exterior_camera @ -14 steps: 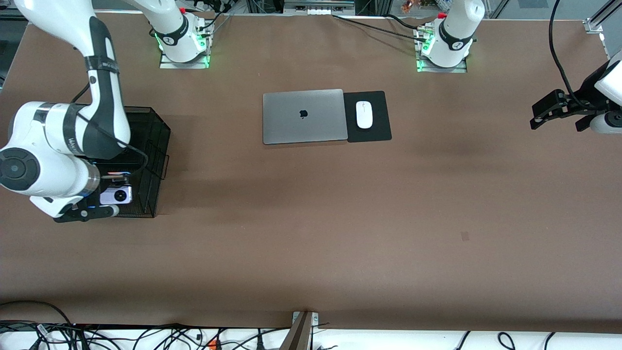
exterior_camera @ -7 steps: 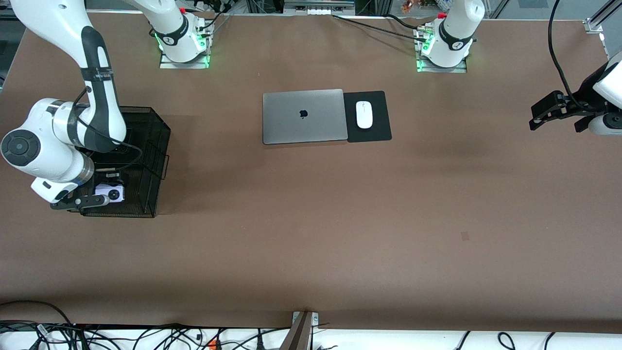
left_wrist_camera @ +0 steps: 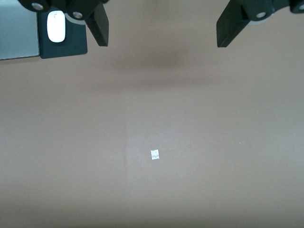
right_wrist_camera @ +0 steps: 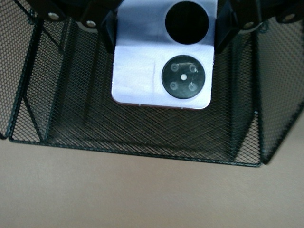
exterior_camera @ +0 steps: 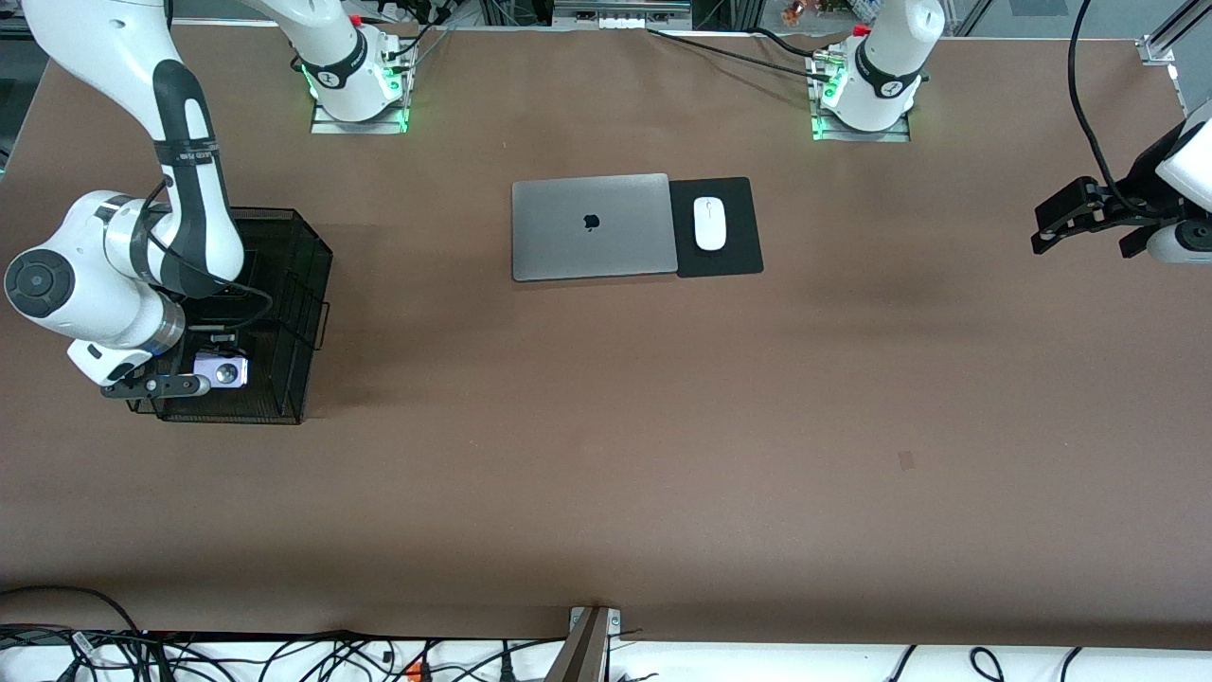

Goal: Place phones with both arms
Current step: 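Carry the white phone with the right gripper and lower it into the basket, then open the right gripper and lift it away from the basket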

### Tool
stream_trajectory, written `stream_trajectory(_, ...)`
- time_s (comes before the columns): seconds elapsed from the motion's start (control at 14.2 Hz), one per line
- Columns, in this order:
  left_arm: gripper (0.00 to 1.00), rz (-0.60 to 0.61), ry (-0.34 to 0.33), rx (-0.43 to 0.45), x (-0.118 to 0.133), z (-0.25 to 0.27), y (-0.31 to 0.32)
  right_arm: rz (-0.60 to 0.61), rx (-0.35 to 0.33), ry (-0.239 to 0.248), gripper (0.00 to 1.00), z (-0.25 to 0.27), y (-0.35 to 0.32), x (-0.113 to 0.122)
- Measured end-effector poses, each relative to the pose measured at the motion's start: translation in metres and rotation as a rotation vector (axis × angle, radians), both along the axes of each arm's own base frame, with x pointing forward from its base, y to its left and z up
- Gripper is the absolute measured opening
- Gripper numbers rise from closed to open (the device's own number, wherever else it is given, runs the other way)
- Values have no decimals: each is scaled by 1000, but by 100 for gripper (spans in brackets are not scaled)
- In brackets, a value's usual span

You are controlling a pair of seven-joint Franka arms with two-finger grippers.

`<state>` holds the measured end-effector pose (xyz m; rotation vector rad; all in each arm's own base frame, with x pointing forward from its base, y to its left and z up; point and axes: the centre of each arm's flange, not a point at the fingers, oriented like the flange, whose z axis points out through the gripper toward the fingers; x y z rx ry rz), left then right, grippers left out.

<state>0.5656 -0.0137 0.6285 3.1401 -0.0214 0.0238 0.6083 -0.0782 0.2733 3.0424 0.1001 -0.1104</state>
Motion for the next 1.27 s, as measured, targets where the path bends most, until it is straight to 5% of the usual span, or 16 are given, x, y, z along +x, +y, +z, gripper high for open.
stream_trajectory(0.63,100,2,0,0,0,0,1,-52,12,11,86,-21,-11,-2)
stream_trajectory(0.7,100,2,-1,0,0,0,1,-53,13,5,94,-20,-11,-1)
stream_trajectory(1.06,100,3,-1,0,0,0,1,-40,8,-56,100,8,-8,20)
stream_trajectory(1.27,100,3,-1,0,0,0,1,-19,25,-41,100,44,1,40)
